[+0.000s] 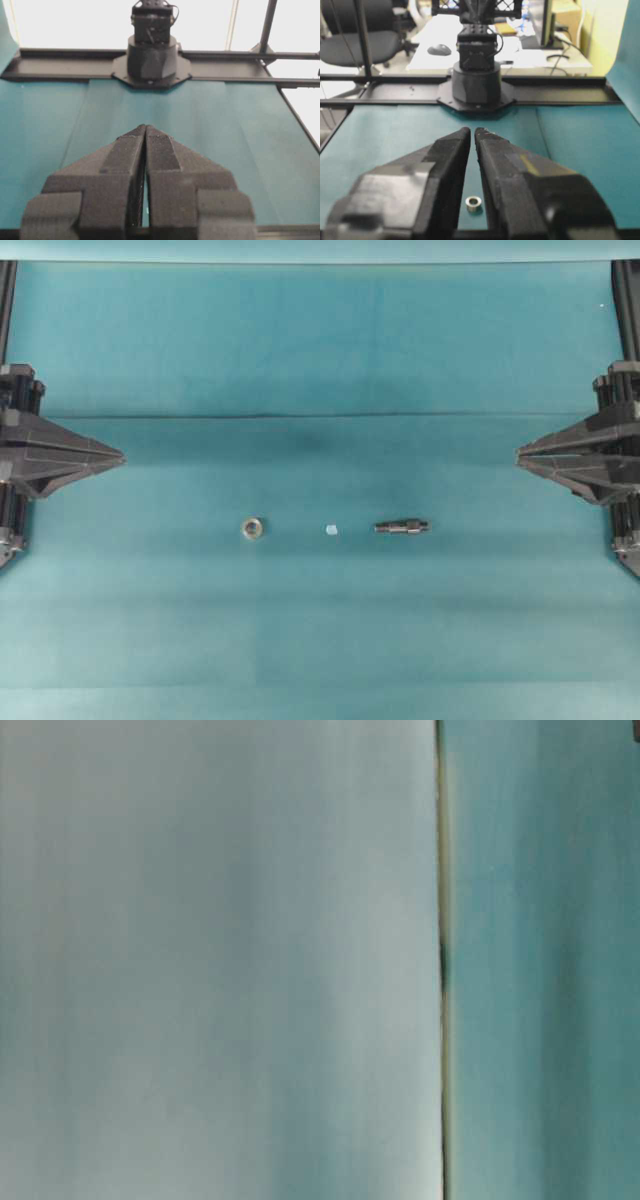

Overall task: Insert the washer onto the shaft with both hands.
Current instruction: 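Move left gripper over the silver washer and right gripper over the threaded shaft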

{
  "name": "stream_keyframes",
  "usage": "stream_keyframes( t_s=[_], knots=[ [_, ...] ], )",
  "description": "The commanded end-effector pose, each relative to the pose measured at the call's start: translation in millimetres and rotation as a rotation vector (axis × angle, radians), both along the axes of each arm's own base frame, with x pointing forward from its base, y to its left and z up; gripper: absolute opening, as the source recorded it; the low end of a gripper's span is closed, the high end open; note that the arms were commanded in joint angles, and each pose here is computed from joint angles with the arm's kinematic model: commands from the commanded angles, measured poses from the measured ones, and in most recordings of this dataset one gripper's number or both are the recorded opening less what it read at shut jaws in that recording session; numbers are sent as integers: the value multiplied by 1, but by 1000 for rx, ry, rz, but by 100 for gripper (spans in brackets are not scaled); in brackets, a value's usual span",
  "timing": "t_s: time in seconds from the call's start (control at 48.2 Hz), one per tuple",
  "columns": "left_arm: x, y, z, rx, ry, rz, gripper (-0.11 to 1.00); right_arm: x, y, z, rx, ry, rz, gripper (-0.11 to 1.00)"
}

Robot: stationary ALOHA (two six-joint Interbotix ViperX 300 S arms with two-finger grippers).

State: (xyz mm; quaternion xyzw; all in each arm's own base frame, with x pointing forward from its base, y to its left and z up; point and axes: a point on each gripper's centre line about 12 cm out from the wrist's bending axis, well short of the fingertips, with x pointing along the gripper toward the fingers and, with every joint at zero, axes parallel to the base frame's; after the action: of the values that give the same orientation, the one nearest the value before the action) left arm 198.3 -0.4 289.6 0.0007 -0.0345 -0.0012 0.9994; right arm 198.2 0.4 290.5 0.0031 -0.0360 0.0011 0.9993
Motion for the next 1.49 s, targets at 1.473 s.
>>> stream_keyframes(
  t_s=[1.473],
  knots=[
    [149, -10, -87, -36, 1013, 5, 2, 96, 1, -89, 138, 1049, -62, -10]
  ],
)
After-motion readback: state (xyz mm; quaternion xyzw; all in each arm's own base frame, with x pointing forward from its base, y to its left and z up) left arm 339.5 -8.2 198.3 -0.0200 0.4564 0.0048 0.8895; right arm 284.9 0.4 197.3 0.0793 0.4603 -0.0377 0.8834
